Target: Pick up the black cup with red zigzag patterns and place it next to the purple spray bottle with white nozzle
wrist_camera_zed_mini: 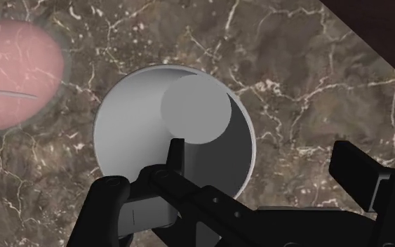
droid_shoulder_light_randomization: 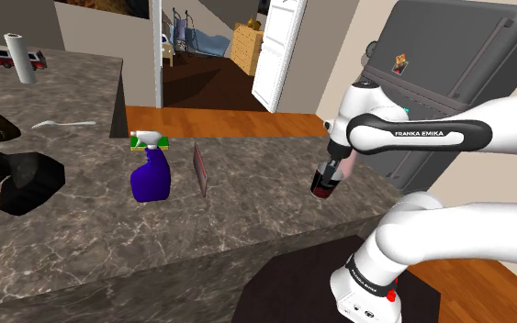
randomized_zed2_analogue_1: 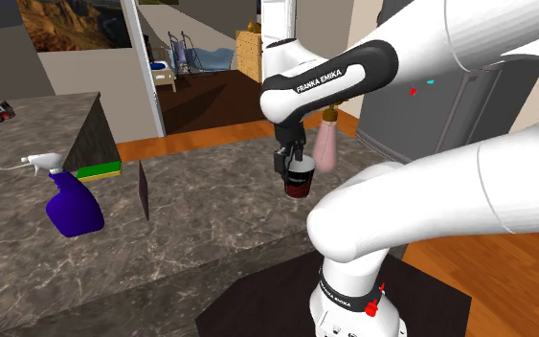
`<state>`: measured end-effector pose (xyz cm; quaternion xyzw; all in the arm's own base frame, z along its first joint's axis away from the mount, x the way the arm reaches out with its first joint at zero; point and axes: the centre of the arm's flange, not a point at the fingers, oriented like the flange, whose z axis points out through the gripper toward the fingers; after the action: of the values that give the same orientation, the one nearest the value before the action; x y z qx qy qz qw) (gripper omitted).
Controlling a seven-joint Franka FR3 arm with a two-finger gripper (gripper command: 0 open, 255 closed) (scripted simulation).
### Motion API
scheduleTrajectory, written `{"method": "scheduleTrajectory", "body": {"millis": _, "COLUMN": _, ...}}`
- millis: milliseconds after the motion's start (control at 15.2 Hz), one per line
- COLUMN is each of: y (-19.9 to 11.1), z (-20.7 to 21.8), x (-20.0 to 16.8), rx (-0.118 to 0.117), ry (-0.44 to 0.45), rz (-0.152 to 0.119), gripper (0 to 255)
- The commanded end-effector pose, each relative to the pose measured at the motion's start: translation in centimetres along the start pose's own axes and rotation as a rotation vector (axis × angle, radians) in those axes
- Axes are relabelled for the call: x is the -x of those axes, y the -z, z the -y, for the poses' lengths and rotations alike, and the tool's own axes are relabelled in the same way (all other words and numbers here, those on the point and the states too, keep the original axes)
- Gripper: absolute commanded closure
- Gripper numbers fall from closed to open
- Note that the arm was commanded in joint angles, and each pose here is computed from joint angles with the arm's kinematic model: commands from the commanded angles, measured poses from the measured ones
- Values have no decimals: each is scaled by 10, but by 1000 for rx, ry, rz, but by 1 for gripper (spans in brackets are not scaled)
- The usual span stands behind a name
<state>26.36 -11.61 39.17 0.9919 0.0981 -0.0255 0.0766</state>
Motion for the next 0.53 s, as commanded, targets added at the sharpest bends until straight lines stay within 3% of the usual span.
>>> {"method": "scheduleTrajectory", "body": {"millis": 0, "y": -11, "z": -3, "x": 0, "rx": 2, "ry": 1, "rz": -2, "gripper": 0}}
{"method": "scheduleTrajectory", "body": {"millis": 462, "y": -35, "z": -3, "x": 0, "rx": 2, "ry": 1, "rz": -2, "gripper": 0}}
